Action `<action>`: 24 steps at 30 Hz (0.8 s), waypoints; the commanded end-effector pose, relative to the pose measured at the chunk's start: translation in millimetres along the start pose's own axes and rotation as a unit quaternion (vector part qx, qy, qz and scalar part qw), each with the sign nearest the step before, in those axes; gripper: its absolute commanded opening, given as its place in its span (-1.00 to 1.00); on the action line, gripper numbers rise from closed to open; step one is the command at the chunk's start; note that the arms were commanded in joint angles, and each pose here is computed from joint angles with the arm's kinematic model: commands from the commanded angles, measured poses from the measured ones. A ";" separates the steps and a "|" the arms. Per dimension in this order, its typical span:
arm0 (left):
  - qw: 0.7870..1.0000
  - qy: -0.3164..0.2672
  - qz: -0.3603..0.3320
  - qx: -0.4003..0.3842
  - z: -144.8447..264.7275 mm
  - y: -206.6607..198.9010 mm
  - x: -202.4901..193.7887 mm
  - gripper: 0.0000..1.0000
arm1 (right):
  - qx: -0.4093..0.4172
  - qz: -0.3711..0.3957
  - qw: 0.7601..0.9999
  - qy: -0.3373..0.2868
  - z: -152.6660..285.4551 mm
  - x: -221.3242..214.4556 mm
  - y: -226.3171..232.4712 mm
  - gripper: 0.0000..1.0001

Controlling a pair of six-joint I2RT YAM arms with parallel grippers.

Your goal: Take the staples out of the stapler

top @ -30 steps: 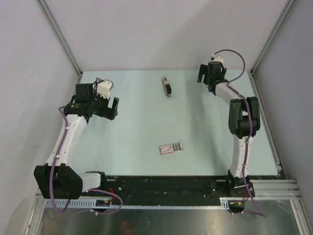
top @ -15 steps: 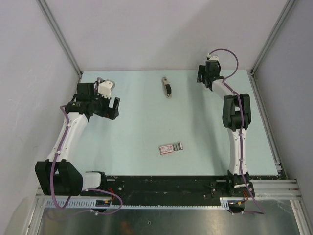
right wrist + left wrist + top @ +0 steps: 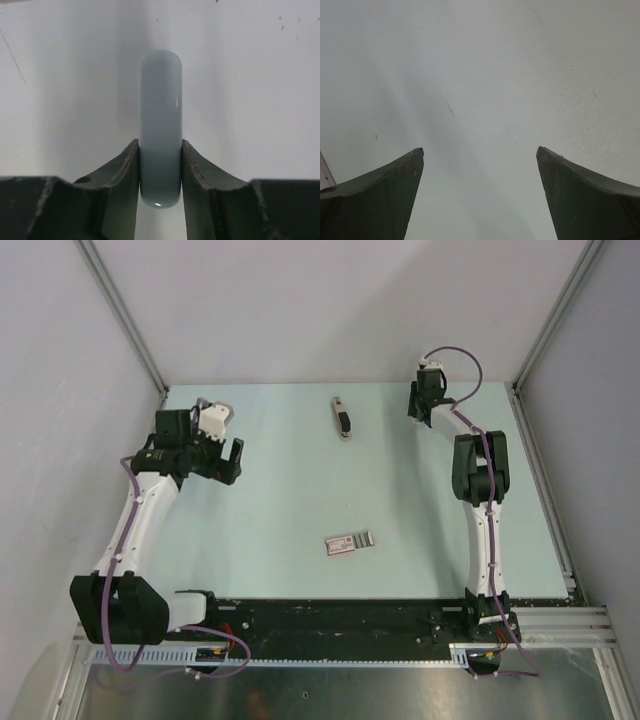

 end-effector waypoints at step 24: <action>0.996 -0.077 -0.012 0.041 76.2 -2.5 1.6 0.99 | 0.412 0.262 0.872 -0.041 309.1 -65.0 229.3 -0.72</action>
Point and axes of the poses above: each gripper's point midway between its finger pads, its own z axis back along the fingers, its own y axis along the line the jaws close on, x = y × z, the point moved 8 cm from there along z, back along the fingers, and after that the axes turned 6 degrees about z, right-handed, at the moved point
